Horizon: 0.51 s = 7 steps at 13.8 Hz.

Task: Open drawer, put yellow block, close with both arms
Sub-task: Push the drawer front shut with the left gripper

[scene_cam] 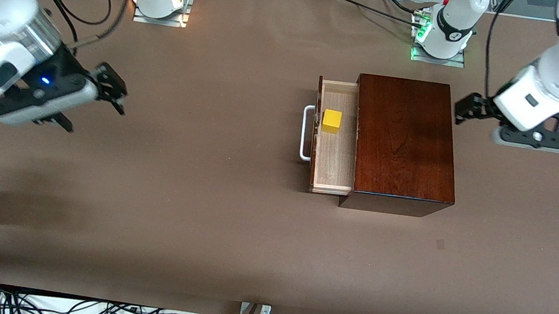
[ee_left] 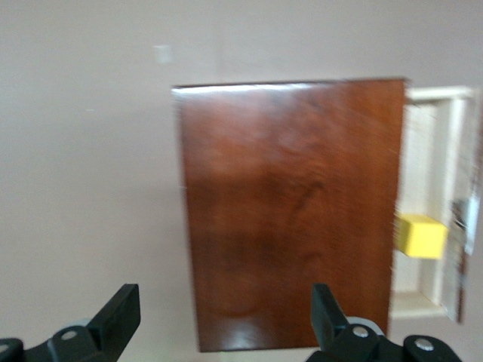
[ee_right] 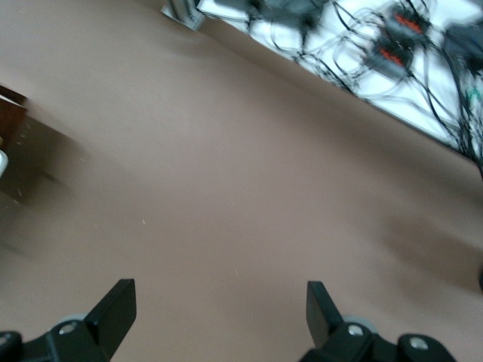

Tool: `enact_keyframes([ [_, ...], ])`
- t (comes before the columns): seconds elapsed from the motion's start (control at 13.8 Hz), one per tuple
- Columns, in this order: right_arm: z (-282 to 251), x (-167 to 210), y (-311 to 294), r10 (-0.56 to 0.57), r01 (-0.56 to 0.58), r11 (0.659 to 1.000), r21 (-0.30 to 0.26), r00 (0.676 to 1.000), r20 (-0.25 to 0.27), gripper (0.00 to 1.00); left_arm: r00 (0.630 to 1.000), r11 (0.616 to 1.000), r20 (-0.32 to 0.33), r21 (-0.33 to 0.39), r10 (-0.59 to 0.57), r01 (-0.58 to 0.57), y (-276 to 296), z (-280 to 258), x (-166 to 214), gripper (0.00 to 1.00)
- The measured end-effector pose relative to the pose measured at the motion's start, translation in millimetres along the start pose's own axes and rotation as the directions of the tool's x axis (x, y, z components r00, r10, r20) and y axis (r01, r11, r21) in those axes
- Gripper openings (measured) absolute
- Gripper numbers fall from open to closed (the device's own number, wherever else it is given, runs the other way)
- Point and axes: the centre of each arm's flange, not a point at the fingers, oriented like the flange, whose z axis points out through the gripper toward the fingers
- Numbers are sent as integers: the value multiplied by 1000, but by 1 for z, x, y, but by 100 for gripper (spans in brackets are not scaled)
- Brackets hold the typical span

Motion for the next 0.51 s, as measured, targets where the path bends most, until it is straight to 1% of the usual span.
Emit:
enact_keyframes([
  [0.14,-7,-38,14,70,-69,997,-19,997,34,100,997,996,22,-37,76,-75,45,5,-10,100],
  [0.29,-3,-67,33,147,-145,989,-29,987,66,100,989,987,63,-99,137,-130,82,20,-14,100],
  [0.43,12,-83,59,208,-205,978,-36,973,98,100,974,970,101,-159,201,-184,119,38,-9,100],
  [0.51,20,-86,68,224,-221,974,-38,968,108,100,964,959,108,-178,243,-222,143,48,-4,100],
])
